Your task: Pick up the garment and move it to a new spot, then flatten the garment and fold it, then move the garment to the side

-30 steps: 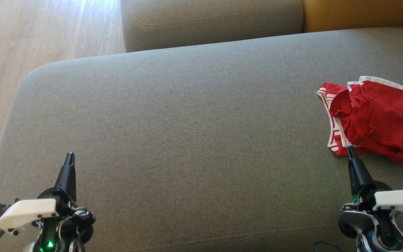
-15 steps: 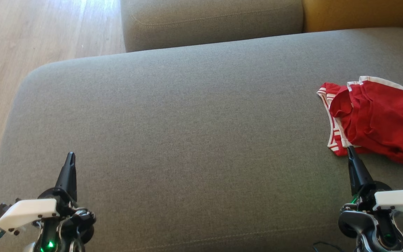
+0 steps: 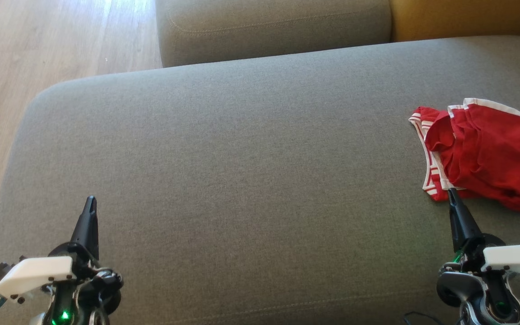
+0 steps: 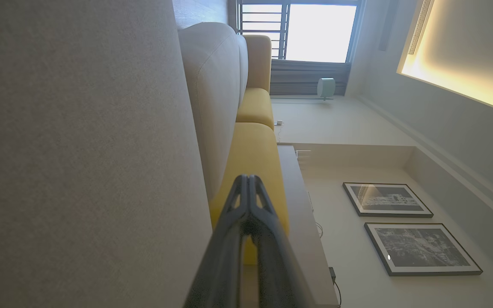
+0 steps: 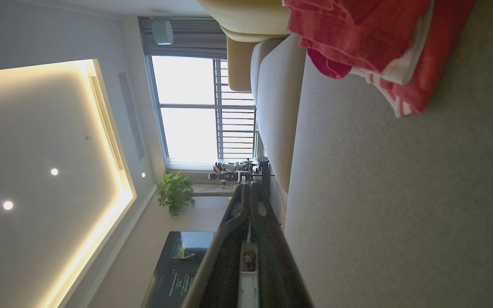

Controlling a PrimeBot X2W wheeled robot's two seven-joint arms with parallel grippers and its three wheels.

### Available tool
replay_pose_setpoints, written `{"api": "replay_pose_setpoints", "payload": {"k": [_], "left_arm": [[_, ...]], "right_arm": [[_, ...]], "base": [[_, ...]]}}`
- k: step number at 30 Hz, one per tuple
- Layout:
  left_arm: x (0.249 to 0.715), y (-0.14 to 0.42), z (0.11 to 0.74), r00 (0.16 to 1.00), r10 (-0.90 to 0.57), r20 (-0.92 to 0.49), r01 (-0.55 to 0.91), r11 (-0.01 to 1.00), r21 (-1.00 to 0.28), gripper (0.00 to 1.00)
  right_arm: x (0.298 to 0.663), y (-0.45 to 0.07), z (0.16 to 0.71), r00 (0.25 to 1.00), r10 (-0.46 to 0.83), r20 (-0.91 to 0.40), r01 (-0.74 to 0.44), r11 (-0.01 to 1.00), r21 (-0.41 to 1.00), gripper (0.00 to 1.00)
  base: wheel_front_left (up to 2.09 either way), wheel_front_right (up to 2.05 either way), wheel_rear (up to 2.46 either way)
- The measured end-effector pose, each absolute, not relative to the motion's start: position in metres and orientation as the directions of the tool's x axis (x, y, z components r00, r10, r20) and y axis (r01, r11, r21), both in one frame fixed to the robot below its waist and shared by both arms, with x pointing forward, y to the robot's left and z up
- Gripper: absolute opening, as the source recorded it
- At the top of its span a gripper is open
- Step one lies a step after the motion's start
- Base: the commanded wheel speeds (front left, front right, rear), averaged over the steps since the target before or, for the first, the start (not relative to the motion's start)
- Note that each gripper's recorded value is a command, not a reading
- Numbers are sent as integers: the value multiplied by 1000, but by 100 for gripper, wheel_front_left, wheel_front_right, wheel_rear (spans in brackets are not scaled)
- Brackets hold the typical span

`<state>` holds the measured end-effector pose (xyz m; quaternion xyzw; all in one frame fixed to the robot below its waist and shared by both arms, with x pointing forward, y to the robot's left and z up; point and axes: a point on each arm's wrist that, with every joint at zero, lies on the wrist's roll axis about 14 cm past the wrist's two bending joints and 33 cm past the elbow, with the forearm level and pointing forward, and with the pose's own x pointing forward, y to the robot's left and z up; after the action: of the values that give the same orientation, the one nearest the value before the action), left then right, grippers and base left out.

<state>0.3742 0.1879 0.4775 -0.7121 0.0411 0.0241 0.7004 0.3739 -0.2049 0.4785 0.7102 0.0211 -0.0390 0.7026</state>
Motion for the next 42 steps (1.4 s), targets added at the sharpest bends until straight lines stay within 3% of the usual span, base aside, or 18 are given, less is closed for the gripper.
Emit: {"api": "replay_pose_setpoints", "payload": {"k": [42], "left_arm": [[374, 189, 477, 996, -20, -92, -92, -18, -996, 0]], "right_arm": [[374, -205, 479, 996, -25, -85, 85, -12, 996, 0]], "base": [[0, 0, 0]]}}
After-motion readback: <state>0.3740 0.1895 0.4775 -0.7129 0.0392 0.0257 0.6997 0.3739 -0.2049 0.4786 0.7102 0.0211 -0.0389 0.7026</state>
